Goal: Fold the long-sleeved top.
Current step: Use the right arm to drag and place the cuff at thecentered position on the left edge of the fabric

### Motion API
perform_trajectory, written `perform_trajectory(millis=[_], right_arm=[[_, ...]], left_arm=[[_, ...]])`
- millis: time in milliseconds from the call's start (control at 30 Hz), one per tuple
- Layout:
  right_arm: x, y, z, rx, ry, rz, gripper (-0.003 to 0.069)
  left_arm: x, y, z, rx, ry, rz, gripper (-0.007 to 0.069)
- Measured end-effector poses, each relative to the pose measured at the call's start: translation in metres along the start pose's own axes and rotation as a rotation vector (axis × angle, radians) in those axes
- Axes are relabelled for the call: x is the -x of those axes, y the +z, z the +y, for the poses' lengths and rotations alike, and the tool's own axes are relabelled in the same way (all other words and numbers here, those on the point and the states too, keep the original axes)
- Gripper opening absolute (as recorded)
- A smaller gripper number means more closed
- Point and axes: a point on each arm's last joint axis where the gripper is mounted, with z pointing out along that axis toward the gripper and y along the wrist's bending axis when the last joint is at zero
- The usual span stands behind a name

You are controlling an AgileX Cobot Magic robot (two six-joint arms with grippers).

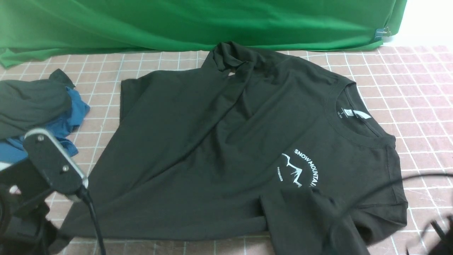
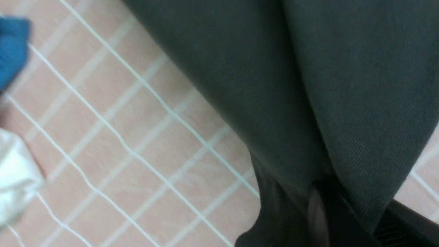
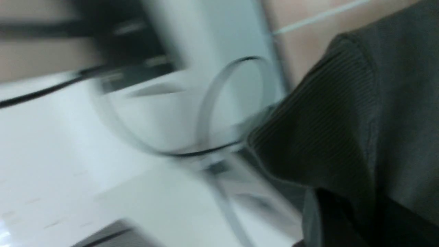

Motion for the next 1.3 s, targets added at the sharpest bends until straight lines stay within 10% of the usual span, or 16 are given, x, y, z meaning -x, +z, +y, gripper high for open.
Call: perform_trajectory(millis=[233, 467, 900, 1300], right_arm=[[-0.01, -0.003, 0.05, 0.183, -0.065, 0.002, 0.0118], [-0.005, -0.011, 0.033, 0.058, -0.033, -0.022, 0.0118], [0.078, -0.089, -0.097, -0.421, -0.076, -0.384, 0.0118], [0.174, -0.103, -0.167, -0.613, -0.361, -0.456, 0.0118]], left_arm=[[-0.005, 0.0, -0.004, -0.044, 0.009, 0.052, 0.0032], [-0.005, 0.0, -0.004, -0.046, 0.017, 0.057, 0.0032], [-0.002, 0.0, -0.001, -0.013, 0.023, 0.024, 0.0032], [-0.014, 0.024, -0.009, -0.032, 0.027, 0.055, 0.0032]])
